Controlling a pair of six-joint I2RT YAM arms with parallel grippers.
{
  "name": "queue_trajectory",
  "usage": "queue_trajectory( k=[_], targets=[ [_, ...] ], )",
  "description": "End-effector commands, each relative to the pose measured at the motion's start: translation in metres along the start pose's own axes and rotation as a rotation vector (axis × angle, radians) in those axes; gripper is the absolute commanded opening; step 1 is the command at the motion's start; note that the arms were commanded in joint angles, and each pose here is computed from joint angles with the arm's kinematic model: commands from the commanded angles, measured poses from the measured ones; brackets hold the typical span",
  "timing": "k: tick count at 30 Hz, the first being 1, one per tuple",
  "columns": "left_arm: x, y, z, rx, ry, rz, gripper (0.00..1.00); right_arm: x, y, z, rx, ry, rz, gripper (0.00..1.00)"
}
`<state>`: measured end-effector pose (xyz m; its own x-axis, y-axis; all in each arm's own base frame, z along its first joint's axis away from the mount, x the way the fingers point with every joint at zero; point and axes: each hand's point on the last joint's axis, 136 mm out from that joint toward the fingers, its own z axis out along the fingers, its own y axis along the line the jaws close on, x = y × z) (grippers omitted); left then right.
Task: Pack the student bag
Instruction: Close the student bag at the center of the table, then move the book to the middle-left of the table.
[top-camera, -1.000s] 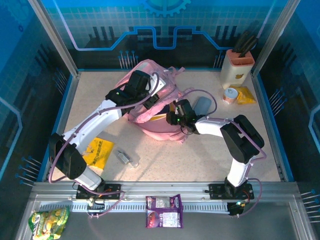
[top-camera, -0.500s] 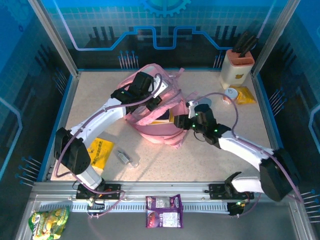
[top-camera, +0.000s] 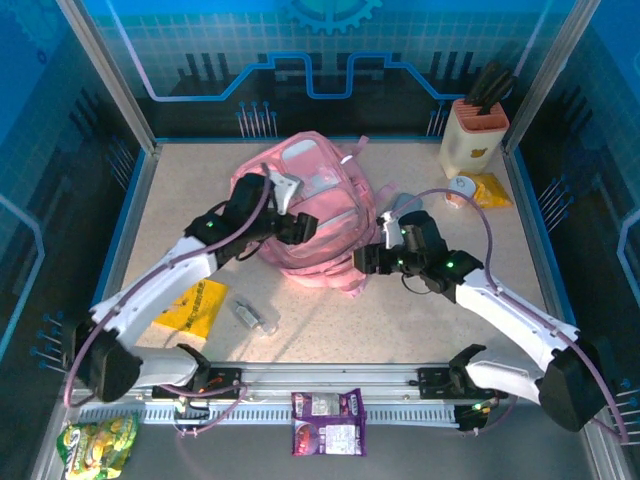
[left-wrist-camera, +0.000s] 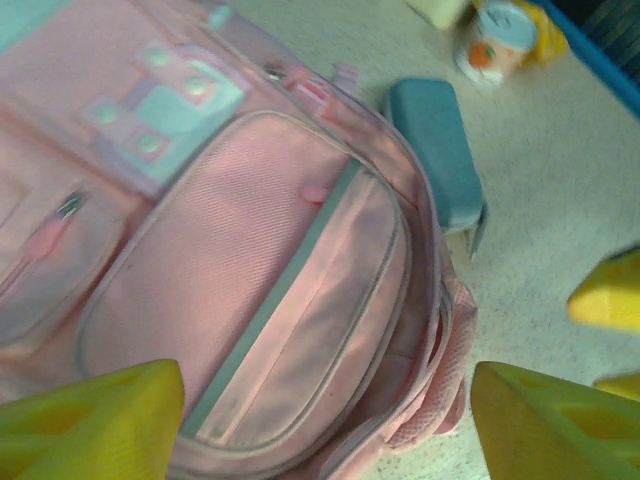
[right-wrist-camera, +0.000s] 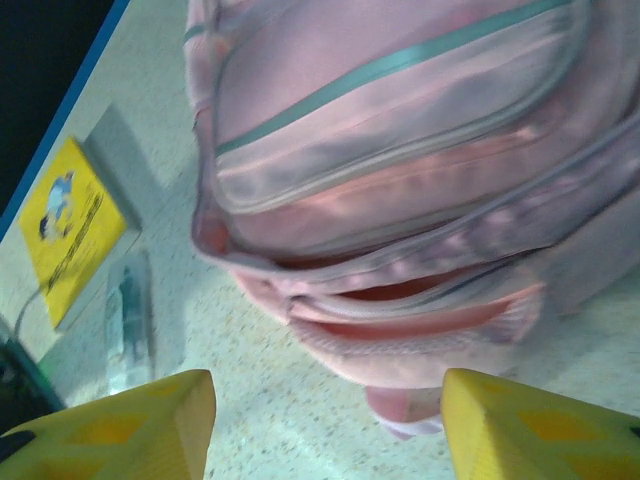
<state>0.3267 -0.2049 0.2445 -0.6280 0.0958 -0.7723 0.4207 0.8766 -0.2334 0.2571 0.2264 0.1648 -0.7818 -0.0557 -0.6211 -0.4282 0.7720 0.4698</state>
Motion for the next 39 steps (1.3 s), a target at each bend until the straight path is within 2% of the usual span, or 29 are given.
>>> queue_trajectory(
  k=[1,7,13,16,22,28,33,39],
  targets=[
    [0.023,0.059,-0.014,-0.225,0.009,-0.262,0.79,0.021,0.026,0.016,-0.089,0.098,-0.025,0.64],
    [0.082,0.149,-0.036,-0.458,0.051,-0.628,0.84,0.044,0.044,0.055,-0.125,0.179,-0.035,0.65],
    [0.137,0.213,-0.06,-0.652,0.036,-0.942,0.91,0.047,0.045,0.089,-0.131,0.207,-0.01,0.65],
    [0.165,0.229,-0.074,-0.736,0.032,-1.088,0.99,0.045,0.054,0.098,-0.151,0.218,-0.022,0.65],
    [0.211,0.249,-0.125,-0.944,-0.035,-1.314,0.99,0.045,0.078,0.109,-0.177,0.254,-0.096,0.66],
    [0.257,0.255,-0.156,-1.052,-0.108,-1.535,0.99,0.041,0.088,0.116,-0.209,0.265,-0.087,0.67],
    [0.288,0.259,-0.16,-1.077,-0.133,-1.688,0.99,0.032,0.088,0.117,-0.174,0.256,-0.136,0.68],
    [0.302,0.267,-0.149,-1.064,-0.102,-1.728,0.99,0.023,0.09,0.112,-0.173,0.252,-0.161,0.69]
  ],
)
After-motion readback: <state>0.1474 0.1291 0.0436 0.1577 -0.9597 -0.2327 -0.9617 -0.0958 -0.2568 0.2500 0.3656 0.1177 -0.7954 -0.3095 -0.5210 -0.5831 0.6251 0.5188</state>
